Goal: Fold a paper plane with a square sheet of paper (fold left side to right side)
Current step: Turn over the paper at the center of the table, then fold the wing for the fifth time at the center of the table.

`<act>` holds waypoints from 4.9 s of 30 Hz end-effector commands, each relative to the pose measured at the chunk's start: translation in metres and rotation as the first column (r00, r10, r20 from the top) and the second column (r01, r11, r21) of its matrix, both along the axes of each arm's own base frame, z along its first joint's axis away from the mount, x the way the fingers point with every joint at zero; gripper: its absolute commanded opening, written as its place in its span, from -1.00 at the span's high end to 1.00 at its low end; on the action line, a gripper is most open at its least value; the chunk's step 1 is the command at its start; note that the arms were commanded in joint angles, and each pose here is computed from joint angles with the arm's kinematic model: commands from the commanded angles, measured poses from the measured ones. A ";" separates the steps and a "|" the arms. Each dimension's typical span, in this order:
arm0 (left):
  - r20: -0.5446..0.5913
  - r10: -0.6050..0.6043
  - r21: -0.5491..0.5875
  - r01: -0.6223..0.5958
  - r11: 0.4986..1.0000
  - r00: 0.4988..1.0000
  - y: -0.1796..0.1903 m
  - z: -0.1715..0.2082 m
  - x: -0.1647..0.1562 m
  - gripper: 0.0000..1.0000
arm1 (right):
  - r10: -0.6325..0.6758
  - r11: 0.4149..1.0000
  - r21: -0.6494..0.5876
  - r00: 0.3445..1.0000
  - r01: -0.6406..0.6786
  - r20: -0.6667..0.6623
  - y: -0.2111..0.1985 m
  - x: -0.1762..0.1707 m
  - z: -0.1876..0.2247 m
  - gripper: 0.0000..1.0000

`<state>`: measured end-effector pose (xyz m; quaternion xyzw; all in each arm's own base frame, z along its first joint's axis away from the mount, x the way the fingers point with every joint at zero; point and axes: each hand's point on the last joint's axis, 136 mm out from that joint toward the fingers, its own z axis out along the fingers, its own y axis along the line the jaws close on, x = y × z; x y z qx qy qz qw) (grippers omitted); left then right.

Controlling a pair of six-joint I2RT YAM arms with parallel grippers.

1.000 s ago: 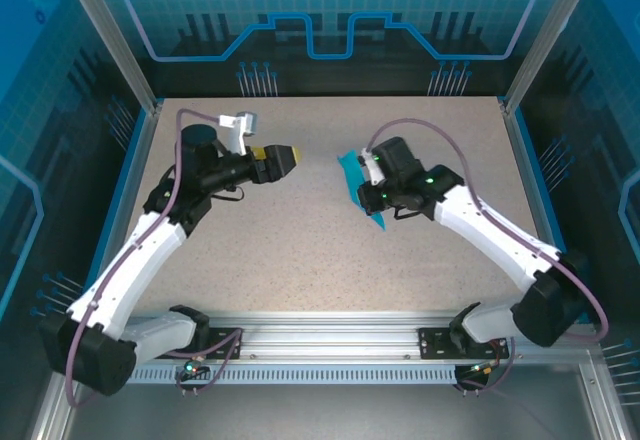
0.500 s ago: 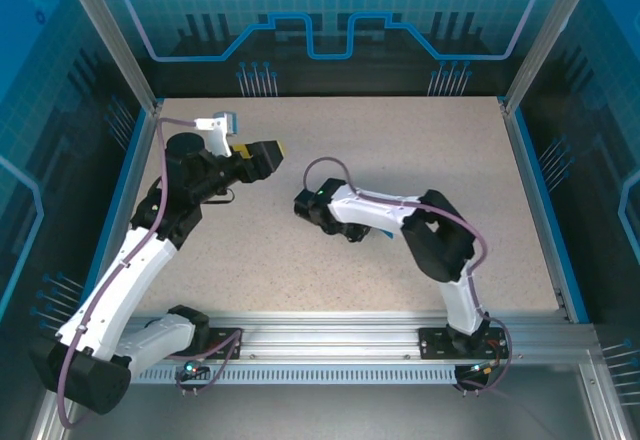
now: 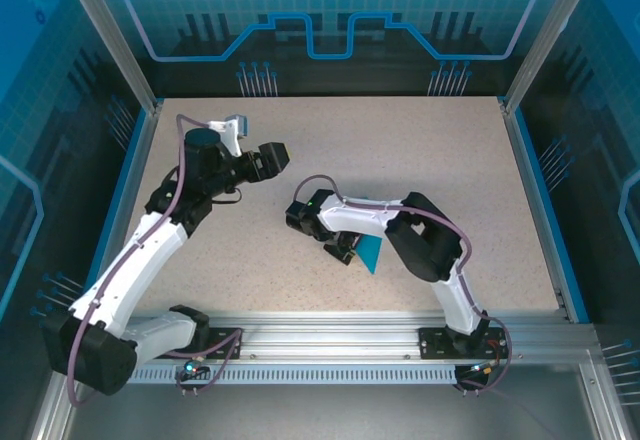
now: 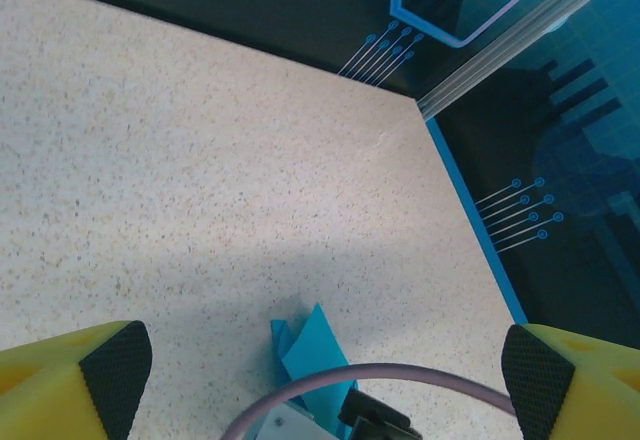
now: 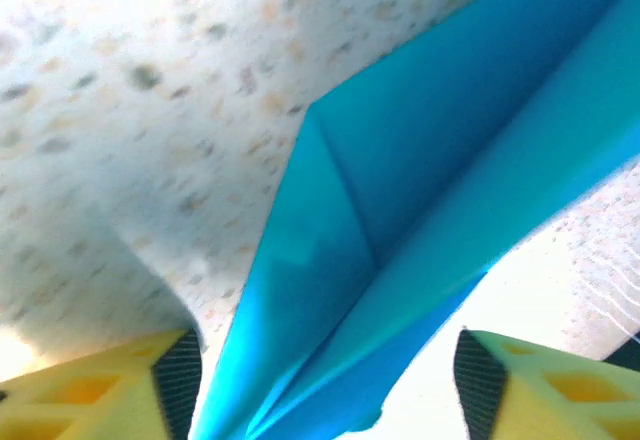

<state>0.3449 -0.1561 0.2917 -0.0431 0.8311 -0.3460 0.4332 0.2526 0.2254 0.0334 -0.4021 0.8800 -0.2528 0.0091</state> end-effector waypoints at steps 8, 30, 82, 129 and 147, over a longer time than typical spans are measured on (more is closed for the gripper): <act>-0.279 -0.080 -0.136 0.043 0.990 0.957 -0.016 -0.069 0.019 -0.67 | -0.157 0.855 0.501 0.988 0.134 0.004 0.005 -0.011 0.055 -0.79; -0.579 -0.418 -0.325 0.273 0.906 0.700 -0.162 -0.221 0.015 -0.17 | -0.551 0.092 0.971 0.824 0.222 -0.136 -0.054 0.030 0.114 -0.93; -0.238 -0.738 -0.212 0.707 0.674 0.632 -0.145 -0.180 -0.032 1.00 | 0.009 -0.140 0.958 0.968 0.250 -0.251 -0.010 0.053 0.069 0.10; -0.425 -0.501 0.561 0.654 0.508 0.754 -0.165 -0.216 -0.104 -0.38 | -0.480 -0.042 0.720 0.618 0.692 -0.622 -0.003 0.098 0.034 1.00; -0.426 -0.381 0.766 0.551 0.332 0.821 -0.166 -0.257 -0.089 -0.23 | -0.474 -0.040 0.704 0.606 0.710 -0.638 0.000 0.096 0.023 1.00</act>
